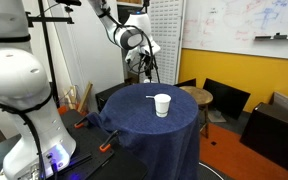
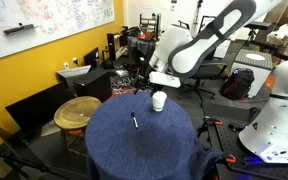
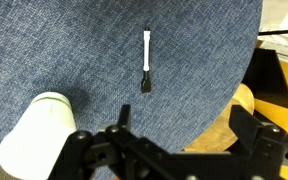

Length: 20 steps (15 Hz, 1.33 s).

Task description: Pick the marker and put it in the cup

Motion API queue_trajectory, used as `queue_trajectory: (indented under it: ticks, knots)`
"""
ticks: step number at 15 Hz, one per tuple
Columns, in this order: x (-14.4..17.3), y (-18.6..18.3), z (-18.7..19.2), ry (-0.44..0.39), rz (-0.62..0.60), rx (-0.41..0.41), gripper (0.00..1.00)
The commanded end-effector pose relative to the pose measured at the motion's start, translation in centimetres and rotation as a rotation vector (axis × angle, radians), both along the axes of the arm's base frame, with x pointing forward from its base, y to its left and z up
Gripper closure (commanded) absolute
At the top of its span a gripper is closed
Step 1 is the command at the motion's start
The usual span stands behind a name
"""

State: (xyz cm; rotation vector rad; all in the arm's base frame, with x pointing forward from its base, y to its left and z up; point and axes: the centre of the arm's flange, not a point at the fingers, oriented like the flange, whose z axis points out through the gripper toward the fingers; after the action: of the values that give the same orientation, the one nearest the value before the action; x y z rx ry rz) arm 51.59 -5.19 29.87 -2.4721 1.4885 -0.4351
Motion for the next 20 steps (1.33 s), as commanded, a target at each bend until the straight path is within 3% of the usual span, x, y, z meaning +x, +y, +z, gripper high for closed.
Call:
queue_trajectory:
  ticks: [1,9,20]
  knots:
    - [3.8,0.1,-3.0,0.040,-0.002,0.036,0.00]
    - [7.3,0.3,-8.2,0.129,-0.010,0.019,0.00]
    - [9.8,-0.3,-12.1,0.233,-0.019,0.011,0.00]
